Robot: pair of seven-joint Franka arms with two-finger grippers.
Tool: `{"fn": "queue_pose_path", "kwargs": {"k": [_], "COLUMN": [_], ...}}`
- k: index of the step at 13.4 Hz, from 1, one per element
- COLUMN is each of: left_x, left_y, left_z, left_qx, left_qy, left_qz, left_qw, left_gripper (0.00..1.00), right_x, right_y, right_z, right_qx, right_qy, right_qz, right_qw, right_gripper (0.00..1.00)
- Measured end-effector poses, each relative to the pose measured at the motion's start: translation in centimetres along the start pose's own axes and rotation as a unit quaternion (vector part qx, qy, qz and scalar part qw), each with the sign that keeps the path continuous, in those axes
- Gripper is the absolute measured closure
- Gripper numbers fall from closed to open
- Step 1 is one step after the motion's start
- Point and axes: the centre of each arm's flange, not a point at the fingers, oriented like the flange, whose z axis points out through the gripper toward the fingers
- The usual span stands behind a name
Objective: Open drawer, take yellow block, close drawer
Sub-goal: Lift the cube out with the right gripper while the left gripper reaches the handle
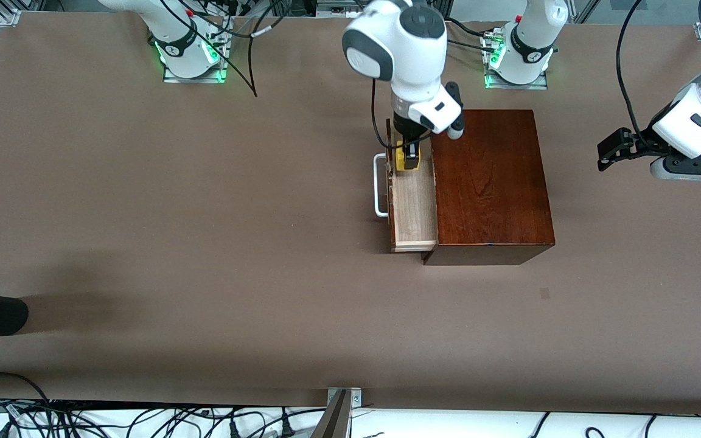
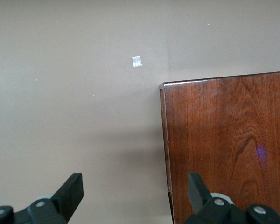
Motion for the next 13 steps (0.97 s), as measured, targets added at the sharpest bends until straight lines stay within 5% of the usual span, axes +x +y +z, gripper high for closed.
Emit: {"fn": "queue_pose_path", "kwargs": {"k": [4,8,13], "left_x": [0.0,0.0,-0.7], "left_y": [0.1,0.2,4.5], "left_z": [-0.1,-0.1,-0.7], "left_qx": [0.0,0.0,0.001], "left_qy": [0.001,0.001,-0.022], "left_qz": [-0.001,0.0,0.039], "left_qw": [1.0,1.0,0.999], "left_gripper": [0.0,0.0,0.0], "right_x": [-5.8,-15.2,-28.9], "right_y": [5.6,13.4,21.2], "right_z": [-8.7,-11.7,-12.2], "right_qx": [-0.012,-0.016,-0.006], "right_qy": [0.007,-0.011,-0.028], "right_qz": [0.053,0.136,0.303], "right_qw": [0.999,0.99,0.953], "right_gripper": [0.45,0.45,0.45]}}
